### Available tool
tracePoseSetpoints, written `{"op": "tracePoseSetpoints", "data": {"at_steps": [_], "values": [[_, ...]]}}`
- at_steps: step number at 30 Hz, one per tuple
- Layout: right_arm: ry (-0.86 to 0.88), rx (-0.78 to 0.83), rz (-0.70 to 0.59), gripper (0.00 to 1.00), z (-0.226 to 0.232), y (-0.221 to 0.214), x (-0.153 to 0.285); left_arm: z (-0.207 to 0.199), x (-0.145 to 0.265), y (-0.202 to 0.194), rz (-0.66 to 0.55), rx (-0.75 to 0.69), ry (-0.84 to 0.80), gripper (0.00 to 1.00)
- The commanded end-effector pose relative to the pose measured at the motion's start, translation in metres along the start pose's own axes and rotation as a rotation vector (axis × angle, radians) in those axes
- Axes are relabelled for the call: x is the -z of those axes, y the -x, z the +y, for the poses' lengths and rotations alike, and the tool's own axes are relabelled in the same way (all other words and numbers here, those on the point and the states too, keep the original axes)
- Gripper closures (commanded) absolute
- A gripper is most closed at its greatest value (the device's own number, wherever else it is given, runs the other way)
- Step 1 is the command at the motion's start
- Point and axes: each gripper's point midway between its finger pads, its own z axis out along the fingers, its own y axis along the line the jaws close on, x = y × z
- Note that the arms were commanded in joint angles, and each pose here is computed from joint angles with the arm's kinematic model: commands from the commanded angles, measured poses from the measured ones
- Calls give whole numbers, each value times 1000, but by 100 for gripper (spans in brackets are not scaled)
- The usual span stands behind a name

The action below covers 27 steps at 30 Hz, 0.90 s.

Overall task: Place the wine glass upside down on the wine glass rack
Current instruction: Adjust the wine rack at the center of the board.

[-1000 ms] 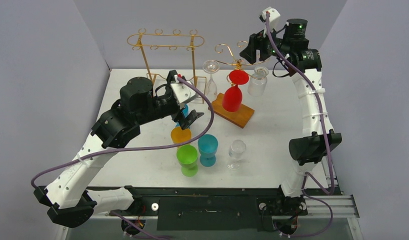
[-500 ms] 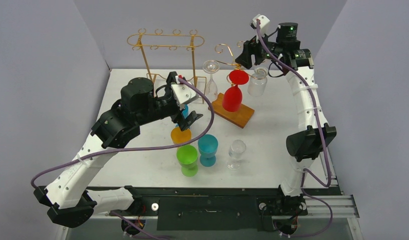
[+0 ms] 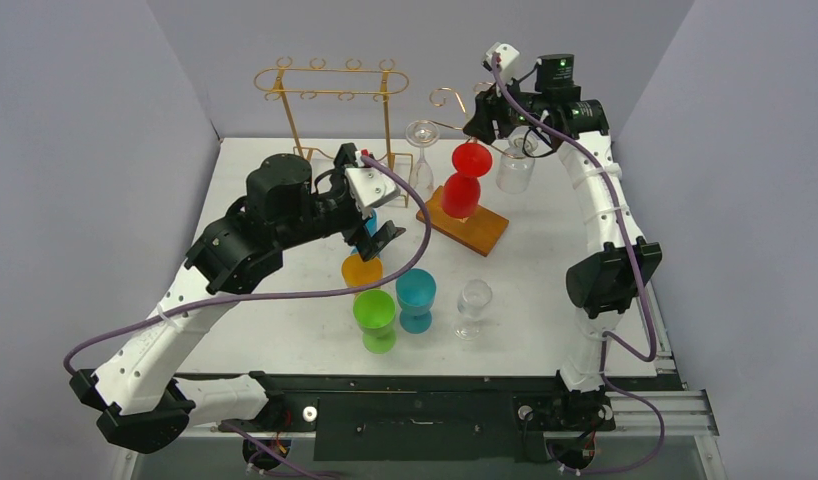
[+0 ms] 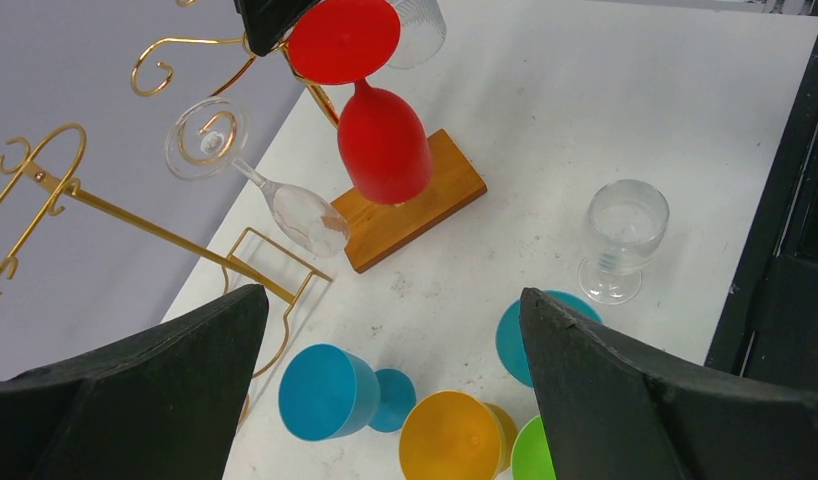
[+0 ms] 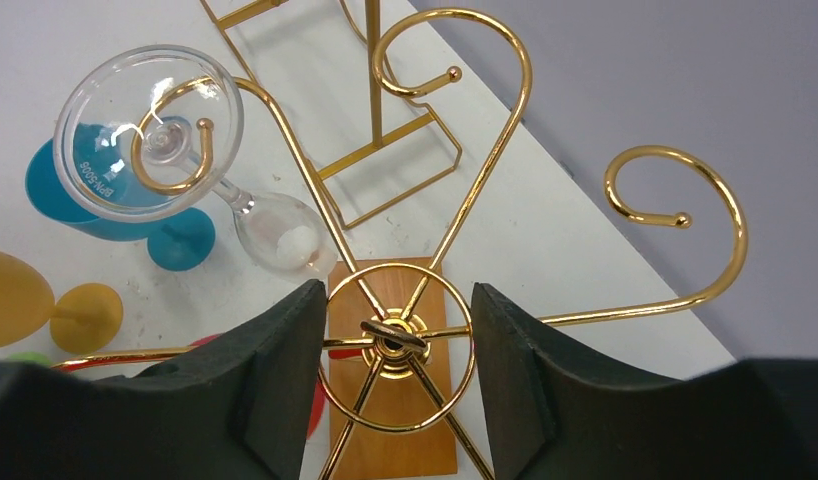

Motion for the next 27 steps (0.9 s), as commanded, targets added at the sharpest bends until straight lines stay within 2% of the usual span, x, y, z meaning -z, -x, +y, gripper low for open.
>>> {"op": "tracePoseSetpoints", "data": {"at_steps": [1,5,9,11,21,27], "values": [[-1,44,-14,53,3,6,0,10,5,20,-50,-5,32,5],[-11,52,-18,61,1,7,0,10,3,21,-52,-2,32,5],[-46,52,-4,74,-4,5,3,10,1,20,-54,-1,30,5],[-79,53,6,78,-9,3,4,10,0,21,-59,0,29,5],[-175,32,-71,100,-16,15,12,9,-1,26,-76,4,23,5],[-233,10,-88,100,-18,17,11,8,2,28,-84,7,23,5]]}}
